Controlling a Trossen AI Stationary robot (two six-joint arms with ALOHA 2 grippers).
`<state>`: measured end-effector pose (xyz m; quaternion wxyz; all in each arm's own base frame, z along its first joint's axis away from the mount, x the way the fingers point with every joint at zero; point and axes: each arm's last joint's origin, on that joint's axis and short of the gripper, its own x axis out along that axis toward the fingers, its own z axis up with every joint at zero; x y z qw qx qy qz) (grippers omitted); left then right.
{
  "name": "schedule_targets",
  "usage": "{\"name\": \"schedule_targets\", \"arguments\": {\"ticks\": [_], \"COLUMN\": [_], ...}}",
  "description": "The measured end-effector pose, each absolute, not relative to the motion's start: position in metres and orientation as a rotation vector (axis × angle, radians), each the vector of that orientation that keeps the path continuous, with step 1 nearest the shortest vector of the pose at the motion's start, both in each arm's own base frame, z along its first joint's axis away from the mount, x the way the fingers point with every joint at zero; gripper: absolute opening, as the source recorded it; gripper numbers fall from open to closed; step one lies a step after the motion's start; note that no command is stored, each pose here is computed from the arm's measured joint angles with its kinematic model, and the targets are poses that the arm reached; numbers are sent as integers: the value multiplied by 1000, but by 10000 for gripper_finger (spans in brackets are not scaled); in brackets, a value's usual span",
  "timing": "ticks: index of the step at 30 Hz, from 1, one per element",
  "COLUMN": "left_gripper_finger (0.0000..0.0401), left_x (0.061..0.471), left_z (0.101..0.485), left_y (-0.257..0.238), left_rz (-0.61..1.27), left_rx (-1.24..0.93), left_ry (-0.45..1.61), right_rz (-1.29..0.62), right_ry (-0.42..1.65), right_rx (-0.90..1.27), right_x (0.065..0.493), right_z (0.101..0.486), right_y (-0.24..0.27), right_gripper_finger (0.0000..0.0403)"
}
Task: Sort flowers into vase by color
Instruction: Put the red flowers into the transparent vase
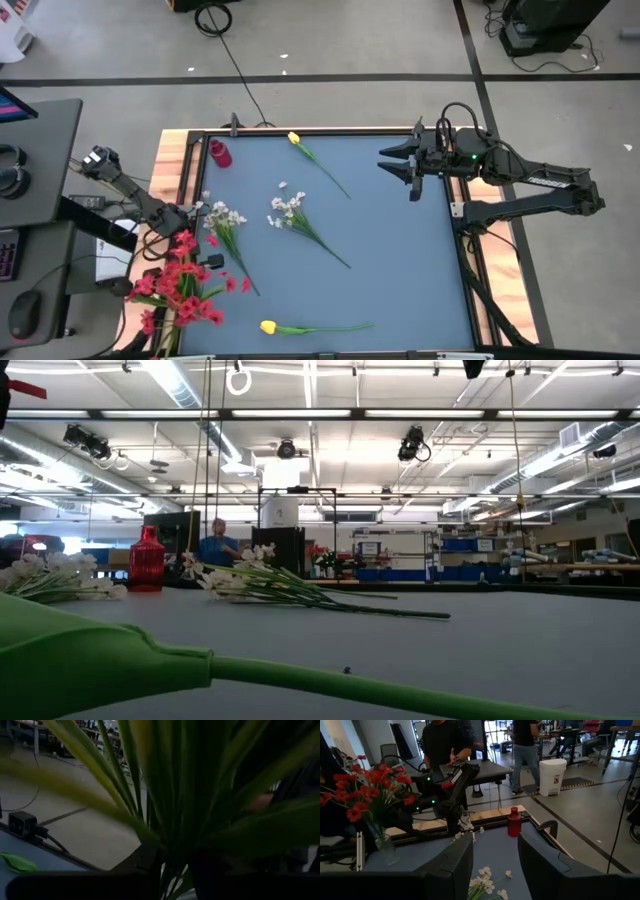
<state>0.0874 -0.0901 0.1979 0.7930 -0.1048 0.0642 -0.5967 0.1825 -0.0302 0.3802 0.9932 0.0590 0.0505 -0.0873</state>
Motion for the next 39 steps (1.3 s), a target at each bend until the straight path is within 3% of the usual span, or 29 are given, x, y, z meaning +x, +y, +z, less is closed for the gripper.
{"name": "schedule_targets", "arguments": {"ticks": [8,13,21,39], "left_gripper_finger": [174,206,210,210], "left_x": [87,88,91,104], "left_z": [199,222,247,245], "left_y": [-90,-90,-91,-101], "left_rz": [-1280,-1292,-1275,-1248], "left_rx": [-305,-305,-306,-288], "left_ry": [199,146,149,303], "right_rz": [-175,-175,-175,-175], "right_ry": [101,101,101,101], "right_rx": [118,118,118,118], "right_x": [182,182,183,183], "right_z": [380,380,380,380], "right_y": [-30,-30,-30,-30], "right_gripper_finger": [164,164,164,164]}}
